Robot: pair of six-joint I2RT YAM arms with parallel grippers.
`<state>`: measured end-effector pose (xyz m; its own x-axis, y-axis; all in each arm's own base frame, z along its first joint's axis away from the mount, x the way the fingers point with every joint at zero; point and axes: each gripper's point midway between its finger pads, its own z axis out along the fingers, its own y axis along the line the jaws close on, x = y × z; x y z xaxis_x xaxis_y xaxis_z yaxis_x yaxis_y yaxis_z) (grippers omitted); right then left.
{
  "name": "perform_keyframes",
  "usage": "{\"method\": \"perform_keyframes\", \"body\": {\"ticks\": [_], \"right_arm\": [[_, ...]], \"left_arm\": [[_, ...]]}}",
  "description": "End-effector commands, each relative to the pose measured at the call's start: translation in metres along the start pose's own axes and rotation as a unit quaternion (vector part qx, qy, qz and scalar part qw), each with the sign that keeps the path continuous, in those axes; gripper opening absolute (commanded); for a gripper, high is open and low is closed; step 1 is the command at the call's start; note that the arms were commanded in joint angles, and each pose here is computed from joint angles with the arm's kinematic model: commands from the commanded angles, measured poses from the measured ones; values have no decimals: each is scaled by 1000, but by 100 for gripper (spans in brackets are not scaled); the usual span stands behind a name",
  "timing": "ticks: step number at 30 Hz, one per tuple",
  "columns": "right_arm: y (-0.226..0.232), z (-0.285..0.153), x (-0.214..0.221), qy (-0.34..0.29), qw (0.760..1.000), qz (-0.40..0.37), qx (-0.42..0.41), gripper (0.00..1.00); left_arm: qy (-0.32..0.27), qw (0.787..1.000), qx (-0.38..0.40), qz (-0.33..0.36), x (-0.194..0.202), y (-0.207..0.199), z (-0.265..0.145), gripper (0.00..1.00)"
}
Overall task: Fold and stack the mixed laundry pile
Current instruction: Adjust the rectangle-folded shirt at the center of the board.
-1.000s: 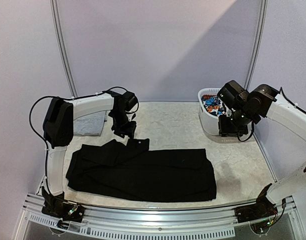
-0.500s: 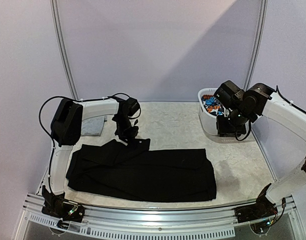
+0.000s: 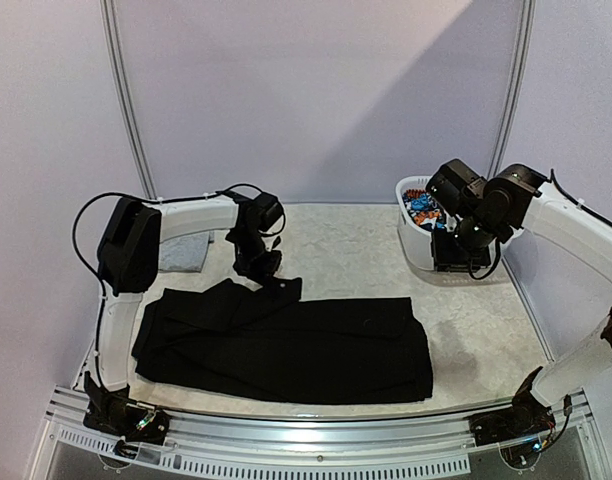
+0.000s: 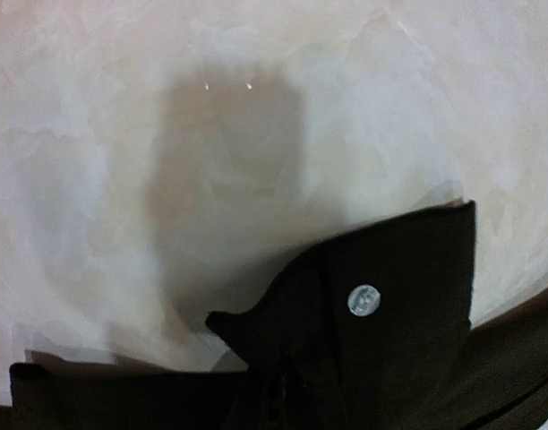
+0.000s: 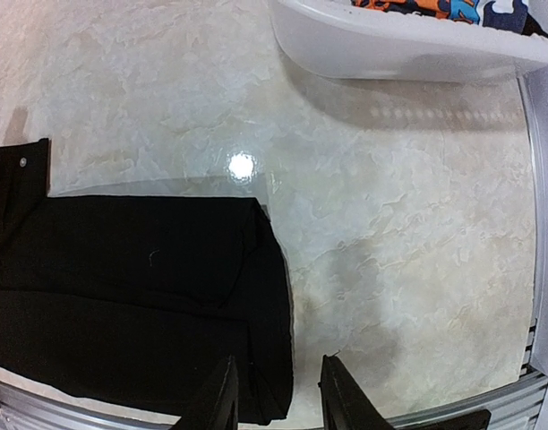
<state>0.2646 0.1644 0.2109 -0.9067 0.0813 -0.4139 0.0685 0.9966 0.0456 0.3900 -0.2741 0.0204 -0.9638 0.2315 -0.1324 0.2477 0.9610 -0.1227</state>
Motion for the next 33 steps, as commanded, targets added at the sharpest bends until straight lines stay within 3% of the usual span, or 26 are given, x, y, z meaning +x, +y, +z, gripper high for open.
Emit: {"method": "perform_keyframes", "body": {"ticks": [1, 8, 16, 18, 22, 24, 28, 33], "right_arm": [[0, -7, -10, -18, 1000, 3, -1, 32], [8, -2, -6, -17, 999, 0, -29, 32], [12, 6, 4, -14, 998, -16, -57, 32], [13, 6, 6, -14, 998, -22, -63, 32], [21, 8, 10, -7, 996, -33, -85, 32], [27, 10, 12, -3, 994, -34, -101, 32], [46, 18, 23, 17, 987, -36, -155, 33], [81, 32, 50, 97, 968, -39, -230, 42]], "left_arm": [[-46, 998, 34, 21, 4, -38, -53, 0], [-40, 996, 62, 54, 45, -91, -73, 0], [-17, 989, 127, 68, 98, -164, -54, 0], [-8, 987, 145, 73, 110, -177, -49, 8], [-19, 978, 199, 56, 118, -196, -59, 42], [-55, 972, 227, 36, 109, -200, -80, 54], [-106, 969, 223, 15, 105, -182, -116, 66], [-151, 966, 207, 8, 110, -140, -154, 78]]}}
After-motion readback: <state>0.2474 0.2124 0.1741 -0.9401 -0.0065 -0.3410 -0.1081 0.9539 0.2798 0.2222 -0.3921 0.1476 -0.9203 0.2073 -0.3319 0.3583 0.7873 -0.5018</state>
